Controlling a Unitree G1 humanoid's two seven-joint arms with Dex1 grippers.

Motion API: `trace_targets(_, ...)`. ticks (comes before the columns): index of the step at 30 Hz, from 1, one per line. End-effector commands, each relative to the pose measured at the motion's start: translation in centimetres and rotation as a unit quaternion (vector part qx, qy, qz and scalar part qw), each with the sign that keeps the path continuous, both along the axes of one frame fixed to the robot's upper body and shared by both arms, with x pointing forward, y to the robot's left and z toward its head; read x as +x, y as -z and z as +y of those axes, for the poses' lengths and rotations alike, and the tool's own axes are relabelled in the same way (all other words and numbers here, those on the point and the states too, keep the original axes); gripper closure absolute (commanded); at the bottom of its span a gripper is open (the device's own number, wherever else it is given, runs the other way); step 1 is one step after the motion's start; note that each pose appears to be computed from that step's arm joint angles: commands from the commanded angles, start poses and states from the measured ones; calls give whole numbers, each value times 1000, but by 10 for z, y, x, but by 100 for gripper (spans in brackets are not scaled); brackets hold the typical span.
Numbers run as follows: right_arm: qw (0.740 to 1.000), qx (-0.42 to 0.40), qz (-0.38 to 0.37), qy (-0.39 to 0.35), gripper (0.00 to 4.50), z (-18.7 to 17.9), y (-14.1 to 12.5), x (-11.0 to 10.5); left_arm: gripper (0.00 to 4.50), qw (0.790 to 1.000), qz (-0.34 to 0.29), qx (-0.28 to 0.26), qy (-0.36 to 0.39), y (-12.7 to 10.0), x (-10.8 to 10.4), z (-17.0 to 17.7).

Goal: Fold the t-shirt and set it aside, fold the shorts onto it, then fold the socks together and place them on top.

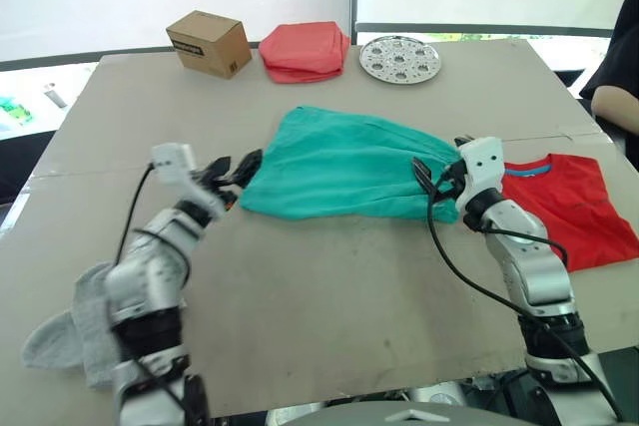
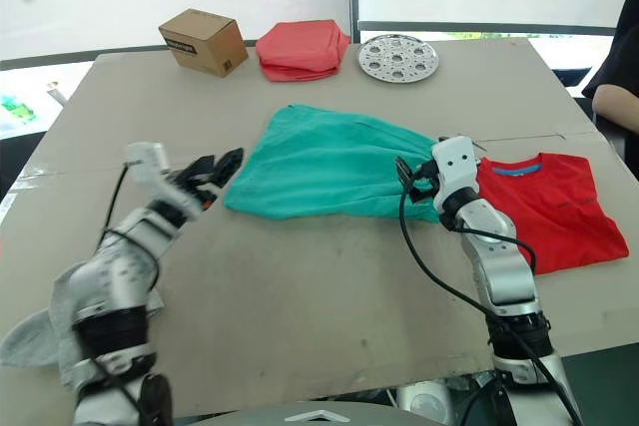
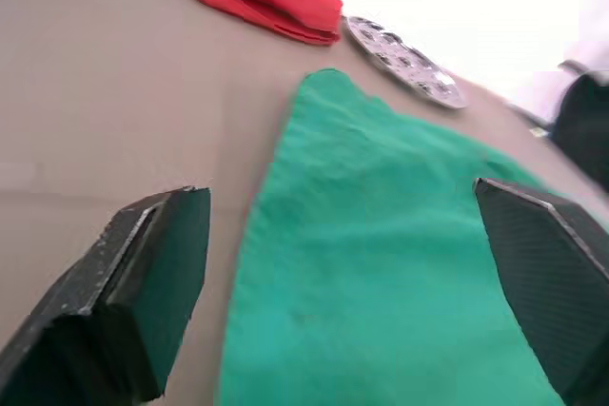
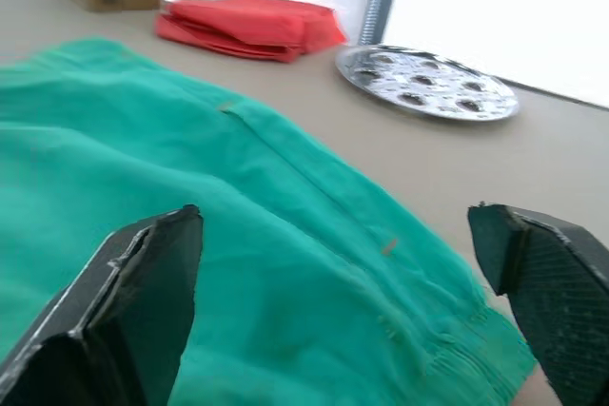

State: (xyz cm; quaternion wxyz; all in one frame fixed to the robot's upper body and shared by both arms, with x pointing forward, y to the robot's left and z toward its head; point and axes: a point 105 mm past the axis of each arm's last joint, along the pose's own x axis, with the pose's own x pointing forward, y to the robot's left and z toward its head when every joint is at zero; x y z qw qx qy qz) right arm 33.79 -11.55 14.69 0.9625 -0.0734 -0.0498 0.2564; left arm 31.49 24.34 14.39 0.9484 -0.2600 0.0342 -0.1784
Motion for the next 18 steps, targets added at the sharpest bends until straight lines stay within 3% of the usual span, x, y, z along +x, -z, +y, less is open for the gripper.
trace_targets(1, 994, 25, -29, -100, 1, 19, -26, -21, 6, 998, 24, -45, 32, -9, -27, -7)
trace_targets(5, 980, 7, -26, -198, 1, 28, -27, -44, 6, 992, 107, -51, 42, 22, -53, -21)
trace_targets(8, 977, -1, -23, -211, 1, 26, -27, -46, 6, 985, 145, -85, 38, 36, -53, -42)
trace_targets(13, 973, -3, -22, -228, 1, 28, -27, -52, 6, 973, 192, -127, -24, 47, -29, -52)
trace_targets(18, 950, -29, -17, -310, 1, 35, -24, -83, 6, 955, 231, -180, -34, 47, -2, -76)
